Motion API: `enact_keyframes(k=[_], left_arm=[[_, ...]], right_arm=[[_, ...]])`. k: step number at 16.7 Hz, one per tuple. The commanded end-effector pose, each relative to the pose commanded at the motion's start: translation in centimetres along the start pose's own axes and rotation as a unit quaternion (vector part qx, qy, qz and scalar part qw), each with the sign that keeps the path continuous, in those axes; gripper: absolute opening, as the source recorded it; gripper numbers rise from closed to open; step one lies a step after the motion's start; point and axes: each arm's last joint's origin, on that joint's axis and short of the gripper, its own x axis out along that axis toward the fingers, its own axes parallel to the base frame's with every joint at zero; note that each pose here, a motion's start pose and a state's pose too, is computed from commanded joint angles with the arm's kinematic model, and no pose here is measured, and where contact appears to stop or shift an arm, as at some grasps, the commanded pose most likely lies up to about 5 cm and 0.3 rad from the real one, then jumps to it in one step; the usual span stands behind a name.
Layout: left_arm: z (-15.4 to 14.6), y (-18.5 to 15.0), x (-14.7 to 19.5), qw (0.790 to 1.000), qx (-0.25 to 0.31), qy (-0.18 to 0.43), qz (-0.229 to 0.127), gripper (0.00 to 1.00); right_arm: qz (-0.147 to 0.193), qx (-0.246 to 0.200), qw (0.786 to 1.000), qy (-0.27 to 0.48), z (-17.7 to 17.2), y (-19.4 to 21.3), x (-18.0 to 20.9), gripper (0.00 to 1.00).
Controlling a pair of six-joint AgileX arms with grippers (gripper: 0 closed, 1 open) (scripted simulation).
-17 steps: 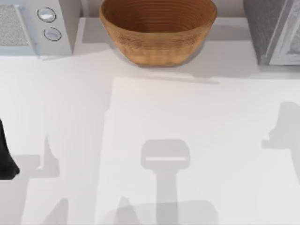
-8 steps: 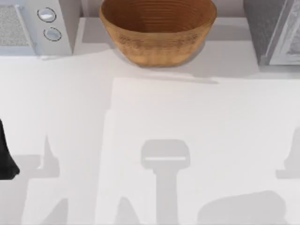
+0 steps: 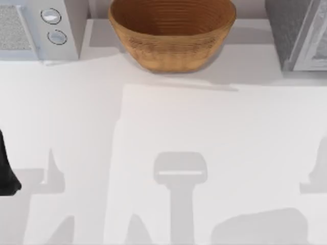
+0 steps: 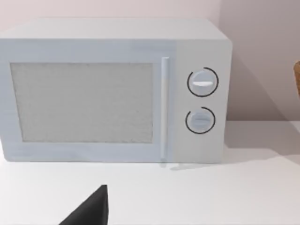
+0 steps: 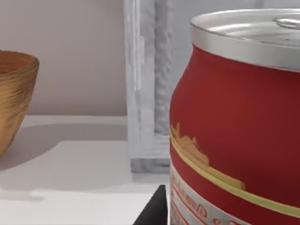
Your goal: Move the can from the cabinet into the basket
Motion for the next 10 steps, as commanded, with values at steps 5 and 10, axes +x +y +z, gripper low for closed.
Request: enact_keyframes(k=[5,10], left_arm=[[0.0,0.0,0.0,1.0,0.0,0.0,0.0,1.0],[0.0,0.0,0.0,1.0,0.0,0.0,0.0,1.0]], right_arm=[[0.001,0.0,1.0,-0.025,6.8,0.8,1.2,0.0],[-0.001,0.001,1.0,-0.028,15.5,3.6,7.7,0.0]])
